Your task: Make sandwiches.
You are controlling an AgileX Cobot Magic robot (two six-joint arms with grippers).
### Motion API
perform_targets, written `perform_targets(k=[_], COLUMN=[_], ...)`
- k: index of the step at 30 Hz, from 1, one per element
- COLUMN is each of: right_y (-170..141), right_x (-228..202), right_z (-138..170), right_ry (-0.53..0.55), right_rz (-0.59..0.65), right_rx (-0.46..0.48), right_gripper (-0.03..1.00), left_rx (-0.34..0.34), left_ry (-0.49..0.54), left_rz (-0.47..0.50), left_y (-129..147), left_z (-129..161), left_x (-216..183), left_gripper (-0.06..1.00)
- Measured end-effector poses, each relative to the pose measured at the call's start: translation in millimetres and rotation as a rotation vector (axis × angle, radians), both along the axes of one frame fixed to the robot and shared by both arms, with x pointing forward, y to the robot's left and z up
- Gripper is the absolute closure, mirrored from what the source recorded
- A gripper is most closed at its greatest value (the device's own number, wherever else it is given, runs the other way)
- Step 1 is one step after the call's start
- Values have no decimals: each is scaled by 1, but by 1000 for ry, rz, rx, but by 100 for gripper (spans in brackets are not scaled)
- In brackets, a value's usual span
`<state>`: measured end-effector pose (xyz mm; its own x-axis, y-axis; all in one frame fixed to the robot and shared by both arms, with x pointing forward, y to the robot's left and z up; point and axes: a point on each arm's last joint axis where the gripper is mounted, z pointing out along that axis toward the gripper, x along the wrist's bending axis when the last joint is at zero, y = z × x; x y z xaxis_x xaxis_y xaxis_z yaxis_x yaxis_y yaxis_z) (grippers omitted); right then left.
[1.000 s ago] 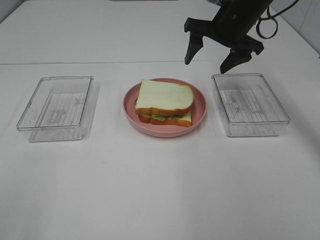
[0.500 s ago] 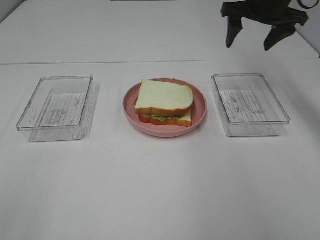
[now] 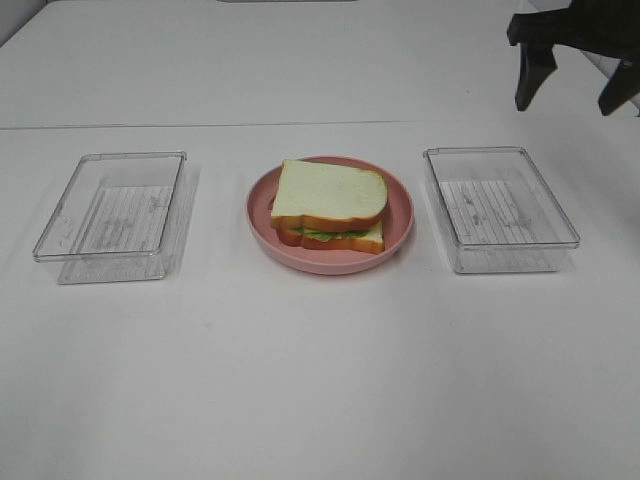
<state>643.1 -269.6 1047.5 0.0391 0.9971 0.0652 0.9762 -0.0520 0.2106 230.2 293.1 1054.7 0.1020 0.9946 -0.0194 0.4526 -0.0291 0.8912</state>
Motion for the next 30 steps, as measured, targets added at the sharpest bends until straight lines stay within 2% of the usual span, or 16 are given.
perform_targets(k=[2,4,5,7,9,10,11,13,15,16,18,19,20,24,25,30], right_y=[-1,-4,-4,-7,-8,-9,-9,-12,-13,-14,-15,-17,-17,-20,-20,-25], right_x=[-12,-66,-66,-114,-129,-159,-159,-200,-213,-235,-245,-265,-265,-305,-305,-344], right_z=[6,5,5,6,9,9,9,13,14,16,14,14,14,9,9,-3], right_ry=[2,69,69,103,96,102,102,45,19,-47,-69,-139,-139,-275,-275,-409], right_rz=[0,0,0,-1,-1,-1,-1,-3,-4,-4,-5,-5,-5,-6,-6,-5], right_rx=[-1,-2,-2,-1,-1,-1,-1,2,4,6,6,9,9,9,9,-19], right_gripper=[16,16,16,16,16,16,16,16,16,16,16,16,16,16,16,16], left_rx=[0,0,0,0,0,0,0,0,0,0,0,0,0,0,0,0], left_ry=[0,0,0,0,0,0,0,0,0,0,0,0,0,0,0,0], left_rz=[0,0,0,0,0,0,0,0,0,0,0,0,0,0,0,0], left_y=[0,0,0,0,0,0,0,0,0,0,0,0,0,0,0,0], left_z=[0,0,0,0,0,0,0,0,0,0,0,0,0,0,0,0], left_x=[0,0,0,0,0,0,0,0,0,0,0,0,0,0,0,0], left_gripper=[-4,-4,-4,-4,-4,-4,-4,-4,-4,-4,-4,-4,-4,-4,-4,-4])
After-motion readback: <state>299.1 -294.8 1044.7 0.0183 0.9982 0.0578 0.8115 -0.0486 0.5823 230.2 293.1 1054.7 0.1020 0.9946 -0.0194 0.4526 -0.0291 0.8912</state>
